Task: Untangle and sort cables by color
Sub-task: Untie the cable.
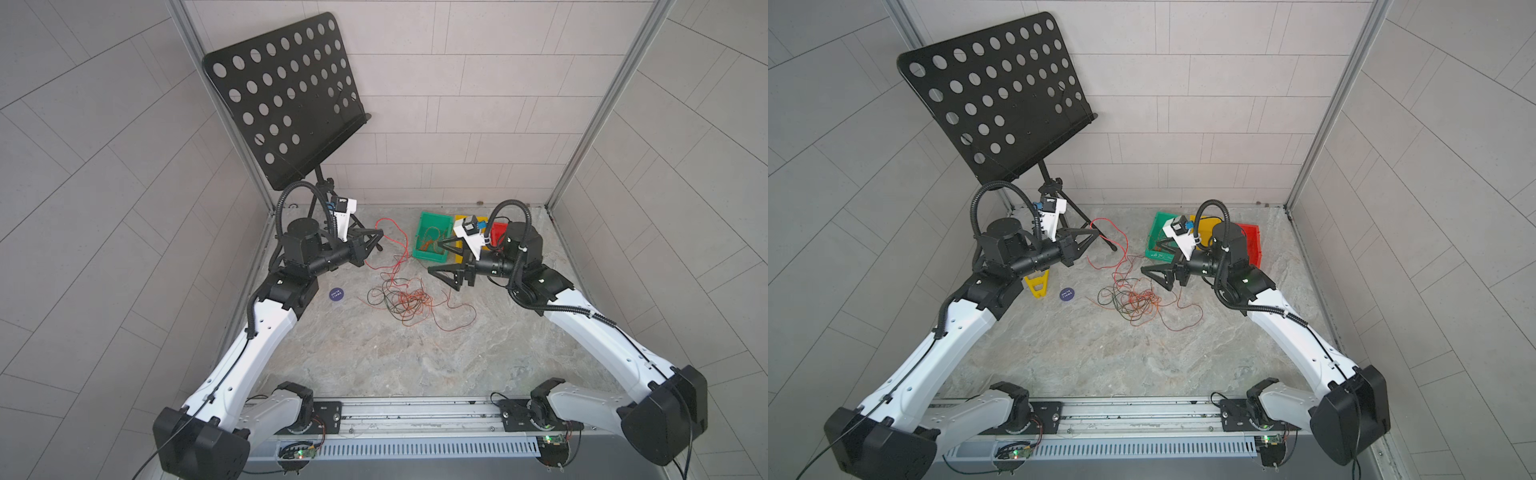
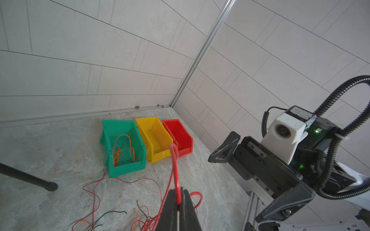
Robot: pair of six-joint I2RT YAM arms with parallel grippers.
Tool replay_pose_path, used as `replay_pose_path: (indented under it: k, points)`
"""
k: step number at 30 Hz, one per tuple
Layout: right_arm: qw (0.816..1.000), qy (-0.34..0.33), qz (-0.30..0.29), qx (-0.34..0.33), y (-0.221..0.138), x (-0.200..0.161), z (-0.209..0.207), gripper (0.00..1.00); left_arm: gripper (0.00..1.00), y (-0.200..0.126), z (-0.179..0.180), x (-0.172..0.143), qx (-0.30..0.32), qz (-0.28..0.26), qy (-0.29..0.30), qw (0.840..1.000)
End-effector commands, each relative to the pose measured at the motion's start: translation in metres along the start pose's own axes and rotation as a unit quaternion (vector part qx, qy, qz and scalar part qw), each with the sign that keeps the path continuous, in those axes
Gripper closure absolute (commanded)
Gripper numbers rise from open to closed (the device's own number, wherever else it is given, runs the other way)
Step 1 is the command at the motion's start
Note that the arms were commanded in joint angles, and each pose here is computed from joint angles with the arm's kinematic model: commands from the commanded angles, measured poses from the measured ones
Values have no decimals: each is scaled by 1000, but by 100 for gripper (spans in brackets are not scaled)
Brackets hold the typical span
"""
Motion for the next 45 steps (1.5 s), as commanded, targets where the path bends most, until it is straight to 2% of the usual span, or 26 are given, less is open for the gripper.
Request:
replay_pose_path:
  k: [1, 7, 12, 15, 16, 23, 31, 32, 36, 37, 40, 42, 43, 45]
  points:
    - [996, -81, -19, 26, 14, 15, -5, 0, 100, -2, -13, -1, -63, 4, 18, 998]
    - [989, -132, 9, 62, 49, 12, -3, 0, 100, 0, -12, -3, -72, 15, 11, 997]
    - [992, -125, 14, 30, 59, 9, -22, 0, 100, -1, -15, -3, -83, 21, 14, 996]
    - [992, -120, 12, 46, 64, 6, -23, 0, 100, -2, -17, -4, -86, 26, 17, 996]
    - [992, -115, 13, 58, 65, 3, -23, 3, 100, -2, -17, -4, -85, 27, 18, 996]
    - [990, -85, 32, 111, 63, -12, -13, 37, 100, -3, -16, -2, -76, 16, 21, 997]
    - [991, -67, 48, 103, 56, -14, -14, 95, 100, -2, -13, -2, -62, 9, 19, 998]
    - [992, -67, 51, 97, 53, -14, -15, 99, 100, -2, -13, -2, -60, 9, 18, 998]
    - [994, -69, 67, 58, 41, -16, -15, 100, 100, 0, -9, -3, -53, 10, 14, 998]
    - [994, -67, 75, 40, 37, -17, -17, 100, 96, 1, -8, -3, -52, 9, 13, 999]
    - [990, -55, 119, -41, 23, -21, -26, 100, 57, 0, -6, -3, -38, 1, 13, 999]
    - [983, -45, 151, -95, 9, -24, -33, 100, 39, -4, -7, -2, -26, -10, 19, 999]
    - [977, -39, 167, -124, -1, -25, -38, 100, 30, -7, -7, -1, -14, -18, 25, 999]
    - [965, -25, 186, -184, -22, -27, -49, 100, 20, -15, -7, -1, 16, -34, 40, 998]
Point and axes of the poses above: each gripper's point midway between its finger pads, its own y axis out along the fingers, its own z axis along the line the jaws close on, x = y × z, the point moved 9 cm from there along -y, back along the fingers, and after that the axes turned 10 degrees about -y, right-handed, at the moved point
